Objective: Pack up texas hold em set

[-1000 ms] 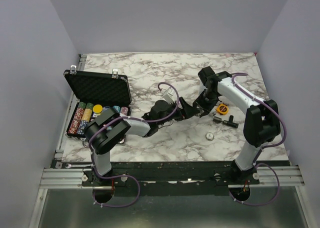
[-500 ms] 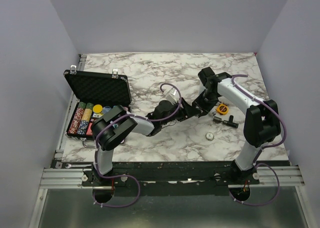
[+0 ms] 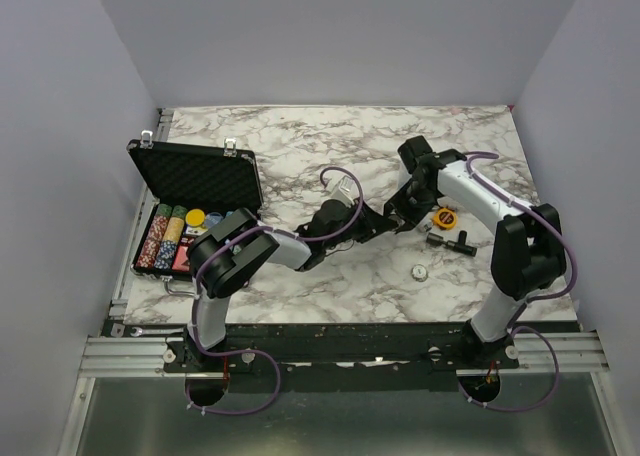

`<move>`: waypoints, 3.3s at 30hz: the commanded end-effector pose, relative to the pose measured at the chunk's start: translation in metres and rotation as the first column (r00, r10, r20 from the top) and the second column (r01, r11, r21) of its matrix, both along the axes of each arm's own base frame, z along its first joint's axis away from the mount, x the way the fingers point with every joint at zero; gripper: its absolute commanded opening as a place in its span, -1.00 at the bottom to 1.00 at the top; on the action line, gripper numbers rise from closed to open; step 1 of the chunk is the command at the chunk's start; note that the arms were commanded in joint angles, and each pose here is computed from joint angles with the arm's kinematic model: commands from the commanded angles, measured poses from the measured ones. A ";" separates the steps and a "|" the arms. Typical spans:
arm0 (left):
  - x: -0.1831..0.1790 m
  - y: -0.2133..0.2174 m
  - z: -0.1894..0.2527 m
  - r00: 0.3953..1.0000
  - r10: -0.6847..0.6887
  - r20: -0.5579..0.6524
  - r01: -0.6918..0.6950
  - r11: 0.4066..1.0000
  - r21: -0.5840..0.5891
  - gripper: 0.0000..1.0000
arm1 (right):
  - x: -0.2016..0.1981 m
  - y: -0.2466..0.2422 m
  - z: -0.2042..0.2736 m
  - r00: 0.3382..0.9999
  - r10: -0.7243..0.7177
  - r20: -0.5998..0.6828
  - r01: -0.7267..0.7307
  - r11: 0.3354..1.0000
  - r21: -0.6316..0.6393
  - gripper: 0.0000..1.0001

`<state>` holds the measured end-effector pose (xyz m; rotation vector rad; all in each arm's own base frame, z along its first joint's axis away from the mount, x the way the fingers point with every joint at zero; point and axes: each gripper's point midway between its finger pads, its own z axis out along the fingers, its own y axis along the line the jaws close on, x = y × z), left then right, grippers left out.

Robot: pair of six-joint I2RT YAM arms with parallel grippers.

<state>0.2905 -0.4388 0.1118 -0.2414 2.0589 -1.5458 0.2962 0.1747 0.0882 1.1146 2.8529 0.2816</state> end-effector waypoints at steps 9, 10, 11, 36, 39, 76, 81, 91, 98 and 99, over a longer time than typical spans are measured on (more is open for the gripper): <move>0.000 0.045 0.010 0.996 0.094 -0.012 -0.093 0.994 0.059 -1.00 | 0.013 0.006 0.032 0.967 0.062 0.247 -0.073 0.997 0.038 1.00; -0.004 0.054 0.006 0.995 0.094 -0.023 -0.092 0.992 0.087 -1.00 | 0.018 0.005 0.036 0.957 0.069 0.282 -0.082 0.996 0.036 1.00; -0.007 0.062 0.008 0.995 0.097 -0.025 -0.094 0.990 0.105 -1.00 | 0.022 0.006 0.041 0.944 0.085 0.318 -0.102 0.994 0.035 1.00; -0.110 0.397 -0.007 0.625 0.747 -0.227 -0.304 0.501 0.810 -1.00 | 0.018 -0.062 0.032 0.820 0.306 0.483 -0.161 0.934 -0.318 1.00; -0.102 0.414 -0.003 0.604 0.777 -0.178 -0.355 0.462 0.813 -1.00 | 0.013 -0.066 0.025 0.825 0.316 0.468 -0.167 0.928 -0.332 1.00; -0.078 0.428 -0.049 0.339 0.869 -0.360 -0.362 0.474 0.803 -1.00 | -0.013 -0.083 0.006 0.857 0.310 0.410 -0.155 0.916 -0.369 1.00; -0.071 0.425 -0.050 0.330 0.865 -0.379 -0.385 0.490 0.783 -1.00 | -0.015 -0.083 0.003 0.861 0.311 0.402 -0.161 0.917 -0.365 0.99; -0.075 0.427 -0.059 0.290 0.875 -0.387 -0.390 0.478 0.787 -0.50 | -0.017 -0.082 0.000 0.860 0.314 0.401 -0.168 0.918 -0.358 0.98; -0.075 0.432 -0.061 0.279 0.884 -0.375 -0.399 0.462 0.792 -0.09 | -0.019 -0.080 -0.002 0.862 0.317 0.396 -0.180 0.921 -0.345 0.97; -0.075 0.433 -0.060 0.280 0.886 -0.368 -0.400 0.457 0.794 -0.04 | -0.019 -0.079 -0.002 0.861 0.316 0.399 -0.179 0.922 -0.344 0.97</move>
